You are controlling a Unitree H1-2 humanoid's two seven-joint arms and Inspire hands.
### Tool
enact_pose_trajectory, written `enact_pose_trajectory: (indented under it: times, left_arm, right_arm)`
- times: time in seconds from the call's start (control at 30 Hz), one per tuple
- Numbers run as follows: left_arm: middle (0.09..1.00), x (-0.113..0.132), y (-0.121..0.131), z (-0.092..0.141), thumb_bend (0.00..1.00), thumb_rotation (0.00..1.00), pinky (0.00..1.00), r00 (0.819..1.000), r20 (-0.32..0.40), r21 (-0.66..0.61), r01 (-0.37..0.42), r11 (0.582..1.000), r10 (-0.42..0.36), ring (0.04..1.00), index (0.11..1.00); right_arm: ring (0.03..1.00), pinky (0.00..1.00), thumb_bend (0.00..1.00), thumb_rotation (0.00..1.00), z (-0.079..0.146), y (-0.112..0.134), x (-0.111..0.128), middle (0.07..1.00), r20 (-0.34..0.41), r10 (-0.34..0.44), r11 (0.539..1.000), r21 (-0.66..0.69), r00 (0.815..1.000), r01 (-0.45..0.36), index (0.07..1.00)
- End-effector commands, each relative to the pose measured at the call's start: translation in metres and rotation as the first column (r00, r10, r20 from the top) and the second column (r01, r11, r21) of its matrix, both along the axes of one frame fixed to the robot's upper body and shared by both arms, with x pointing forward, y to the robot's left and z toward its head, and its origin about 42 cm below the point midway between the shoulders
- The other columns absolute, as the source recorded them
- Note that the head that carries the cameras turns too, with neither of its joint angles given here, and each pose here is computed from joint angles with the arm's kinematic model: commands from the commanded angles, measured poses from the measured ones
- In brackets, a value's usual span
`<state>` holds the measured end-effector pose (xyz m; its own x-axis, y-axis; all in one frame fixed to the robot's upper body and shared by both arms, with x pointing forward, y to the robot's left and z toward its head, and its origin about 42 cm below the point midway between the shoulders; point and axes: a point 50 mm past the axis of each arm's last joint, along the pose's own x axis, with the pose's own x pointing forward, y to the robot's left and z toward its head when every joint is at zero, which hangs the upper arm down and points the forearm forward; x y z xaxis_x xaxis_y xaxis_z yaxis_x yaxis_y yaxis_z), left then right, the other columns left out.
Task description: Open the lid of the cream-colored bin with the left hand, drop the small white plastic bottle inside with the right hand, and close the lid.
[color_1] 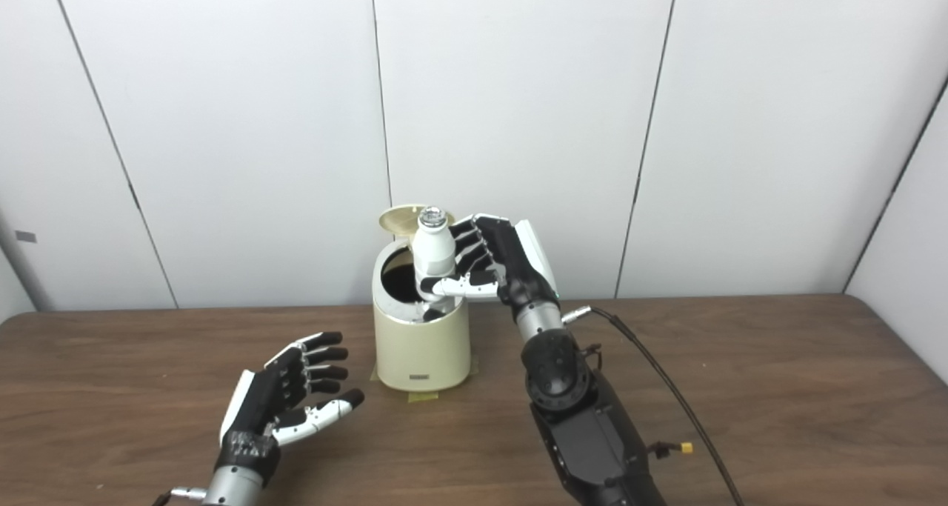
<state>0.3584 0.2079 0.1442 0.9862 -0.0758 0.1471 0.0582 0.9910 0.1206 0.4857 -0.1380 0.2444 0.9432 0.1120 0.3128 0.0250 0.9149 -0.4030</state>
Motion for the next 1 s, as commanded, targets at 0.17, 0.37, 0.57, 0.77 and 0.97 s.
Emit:
enact_pose_trajectory:
  times: [0.17, 0.37, 0.57, 0.77, 0.97]
  left_arm:
    - [0.728, 0.008, -0.003, 0.023, 0.72, 0.00, 0.64, 0.997, 0.076, -0.005, 0.018, 1.000, -0.018, 0.663, 0.771]
    - [0.731, 0.008, -0.002, 0.023, 0.71, 0.00, 0.65, 0.997, 0.076, -0.005, 0.021, 1.000, -0.020, 0.664, 0.771]
    - [0.725, 0.008, 0.000, 0.023, 0.71, 0.00, 0.63, 0.997, 0.078, 0.002, 0.021, 1.000, -0.021, 0.656, 0.770]
    - [0.728, 0.008, 0.001, 0.023, 0.71, 0.00, 0.65, 0.997, 0.077, 0.006, 0.021, 1.000, -0.021, 0.661, 0.773]
    - [0.724, 0.008, 0.001, 0.023, 0.71, 0.00, 0.65, 0.997, 0.072, -0.003, 0.024, 1.000, -0.024, 0.662, 0.775]
  right_arm:
    - [0.436, 0.50, 0.52, 0.00, 0.023, 0.005, 0.007, 0.603, 0.041, 0.109, 0.993, -0.046, 0.993, -0.107, 0.629]
    - [0.546, 0.53, 0.90, 0.01, 0.020, 0.003, 0.007, 0.796, 0.026, 0.125, 0.988, -0.094, 0.992, -0.122, 0.803]
    - [0.598, 0.55, 0.90, 0.05, 0.021, 0.001, 0.007, 0.806, 0.011, 0.116, 0.987, -0.112, 0.993, -0.114, 0.804]
    - [0.570, 0.54, 0.90, 0.02, 0.020, -0.001, 0.006, 0.797, 0.021, 0.110, 0.988, -0.108, 0.994, -0.107, 0.793]
    - [0.491, 0.47, 0.91, 0.00, 0.019, -0.008, 0.000, 0.732, 0.067, 0.109, 0.994, -0.032, 0.992, -0.107, 0.735]
